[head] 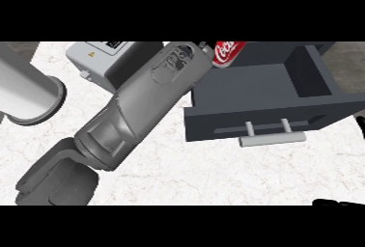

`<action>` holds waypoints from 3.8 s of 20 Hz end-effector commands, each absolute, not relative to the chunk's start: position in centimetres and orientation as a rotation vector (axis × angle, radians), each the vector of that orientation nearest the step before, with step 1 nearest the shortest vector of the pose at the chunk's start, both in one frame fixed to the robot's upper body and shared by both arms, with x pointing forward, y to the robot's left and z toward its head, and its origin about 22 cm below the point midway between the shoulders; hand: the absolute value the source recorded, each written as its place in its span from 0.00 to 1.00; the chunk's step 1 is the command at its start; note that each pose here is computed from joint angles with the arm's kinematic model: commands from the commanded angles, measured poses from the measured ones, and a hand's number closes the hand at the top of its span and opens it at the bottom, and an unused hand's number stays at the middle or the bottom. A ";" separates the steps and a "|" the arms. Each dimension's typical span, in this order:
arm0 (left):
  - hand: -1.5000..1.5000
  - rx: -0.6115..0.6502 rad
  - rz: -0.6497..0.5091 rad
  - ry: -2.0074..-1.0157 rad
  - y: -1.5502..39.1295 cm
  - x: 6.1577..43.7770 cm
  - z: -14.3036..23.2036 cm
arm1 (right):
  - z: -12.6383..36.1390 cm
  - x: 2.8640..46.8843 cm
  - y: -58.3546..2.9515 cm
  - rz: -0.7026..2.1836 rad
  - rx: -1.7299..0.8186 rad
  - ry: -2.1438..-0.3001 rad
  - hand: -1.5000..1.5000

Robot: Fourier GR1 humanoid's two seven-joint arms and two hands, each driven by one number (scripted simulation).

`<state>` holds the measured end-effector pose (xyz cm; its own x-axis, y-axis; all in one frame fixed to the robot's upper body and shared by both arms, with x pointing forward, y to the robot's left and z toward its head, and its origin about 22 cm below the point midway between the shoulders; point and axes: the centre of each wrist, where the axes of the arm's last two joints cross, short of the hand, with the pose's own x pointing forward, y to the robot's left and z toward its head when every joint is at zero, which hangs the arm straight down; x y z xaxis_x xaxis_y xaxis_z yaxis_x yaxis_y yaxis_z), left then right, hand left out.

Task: Pick up the can, place it into the drawer and close the drawer

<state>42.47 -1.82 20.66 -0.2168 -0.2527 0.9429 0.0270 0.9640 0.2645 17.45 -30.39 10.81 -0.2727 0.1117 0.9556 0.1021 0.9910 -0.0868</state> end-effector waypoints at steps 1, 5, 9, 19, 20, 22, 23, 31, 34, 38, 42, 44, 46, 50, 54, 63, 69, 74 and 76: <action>1.00 0.210 -0.272 -1.787 -1.6 42.5 19.2 | 10.4 17.4 -29.7 0.028 -0.160 -1.859 0.00; 1.00 0.239 -0.279 -1.768 -1.5 42.5 18.4 | 11.1 17.7 -30.1 0.017 -0.149 -1.858 0.00; 1.00 0.286 -0.313 -1.815 -1.4 43.0 19.2 | 10.4 17.5 -29.0 0.025 -0.138 -1.871 0.00; 0.00 0.364 -0.222 -1.768 -0.3 42.9 15.7 | 12.2 17.9 -28.3 0.041 -0.124 -1.881 0.00; 0.00 0.346 -0.207 -1.772 -0.8 42.8 16.7 | 12.2 18.6 -29.4 0.058 -0.139 -1.910 0.00; 0.00 0.353 -0.210 -1.771 -0.4 42.6 15.3 | 11.3 17.4 -29.8 0.031 -0.128 -1.883 0.00; 0.00 0.360 -0.192 -1.777 -0.5 42.6 15.7 | 11.9 19.0 -28.5 0.059 -0.122 -1.882 0.00; 0.00 0.330 -0.131 -1.772 -0.8 42.7 16.6 | 13.0 17.2 -29.1 0.231 -0.299 -1.969 0.00; 0.00 0.293 -0.101 -1.767 -0.8 42.2 15.7 | 14.2 17.8 -28.5 0.303 -0.369 -1.999 0.00; 0.00 0.240 -0.083 -1.753 -0.9 42.8 17.3 | 15.3 17.4 -29.2 0.425 -0.452 -2.021 0.00; 0.00 0.221 -0.039 -1.788 -1.2 42.6 17.8 | 14.7 18.1 -27.7 0.502 -0.520 -2.030 0.00; 0.00 0.213 -0.037 -1.798 -1.1 42.4 17.2 | 14.9 18.1 -28.0 0.568 -0.617 -1.977 0.00; 0.00 0.251 -0.037 -1.811 -2.5 41.5 18.2 | 14.9 19.3 -27.5 0.669 -0.673 -1.976 0.00; 0.00 0.234 -0.037 -1.824 -2.3 42.1 19.3 | 14.1 20.8 -25.6 0.792 -0.804 -1.928 0.00; 0.00 0.232 -0.053 -1.804 -2.0 42.4 19.0 | 12.4 22.0 -23.2 0.919 -0.870 -1.863 0.00; 0.00 0.252 -0.042 -1.795 0.0 42.8 20.6 | 5.2 26.3 -21.6 0.998 -1.016 -1.723 0.00; 0.00 0.202 -0.029 -1.783 1.9 41.8 22.6 | 2.9 29.1 -24.5 0.918 -1.066 -1.658 0.00; 0.00 0.230 -0.042 -1.765 5.3 41.7 21.5 | 1.1 31.7 -22.1 0.916 -1.104 -1.652 0.00; 0.00 0.225 -0.057 -1.775 5.0 40.9 22.7 | 0.4 31.7 -23.0 0.958 -1.118 -1.594 0.00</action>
<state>41.69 4.10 21.53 -0.1993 -0.1778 0.9637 -0.1299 0.9795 0.1539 30.99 -23.99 3.43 -0.1996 0.9509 0.2367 0.3114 0.2906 -0.9048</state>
